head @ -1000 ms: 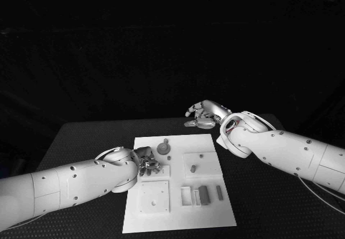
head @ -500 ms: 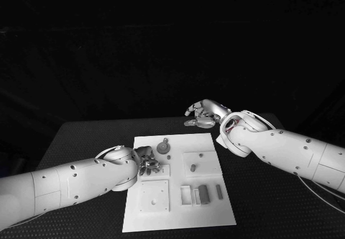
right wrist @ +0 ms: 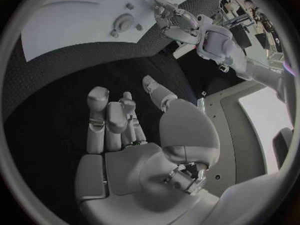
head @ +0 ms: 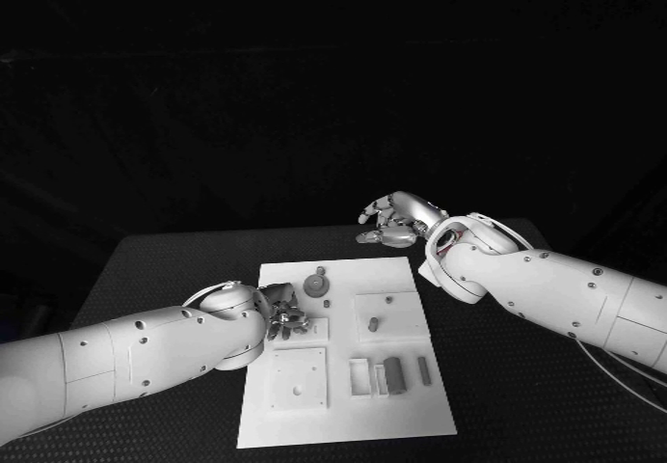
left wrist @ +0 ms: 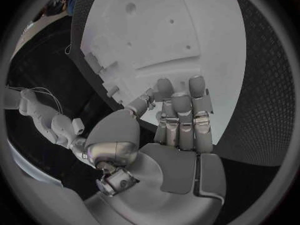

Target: Assemble the parts on the task board

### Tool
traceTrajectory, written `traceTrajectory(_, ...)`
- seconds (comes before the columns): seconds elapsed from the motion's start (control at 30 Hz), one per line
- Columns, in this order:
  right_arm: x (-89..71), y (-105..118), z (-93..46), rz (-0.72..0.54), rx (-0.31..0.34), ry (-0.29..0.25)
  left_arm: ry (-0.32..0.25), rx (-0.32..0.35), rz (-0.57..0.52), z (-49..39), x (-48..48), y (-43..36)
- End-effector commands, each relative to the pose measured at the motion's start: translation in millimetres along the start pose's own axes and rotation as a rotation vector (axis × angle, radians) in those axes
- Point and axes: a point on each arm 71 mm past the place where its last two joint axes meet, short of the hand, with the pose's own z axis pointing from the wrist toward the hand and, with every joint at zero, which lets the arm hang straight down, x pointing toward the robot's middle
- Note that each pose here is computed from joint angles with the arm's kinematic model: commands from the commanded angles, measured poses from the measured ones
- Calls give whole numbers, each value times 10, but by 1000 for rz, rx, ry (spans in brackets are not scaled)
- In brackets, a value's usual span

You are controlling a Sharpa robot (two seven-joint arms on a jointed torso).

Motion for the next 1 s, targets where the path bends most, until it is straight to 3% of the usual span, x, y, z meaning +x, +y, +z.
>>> traceTrajectory(0.03, 10, 9, -1, 3, -8, 11, 34, -29, 52, 2, 76, 49)
traceTrajectory(0.33, 10, 3, -3, 3, -7, 11, 32, -40, 56, 5, 76, 75)
traceTrajectory(1.0, 10, -1, -6, 4, -6, 13, 65, -41, 85, 1, 116, 48)
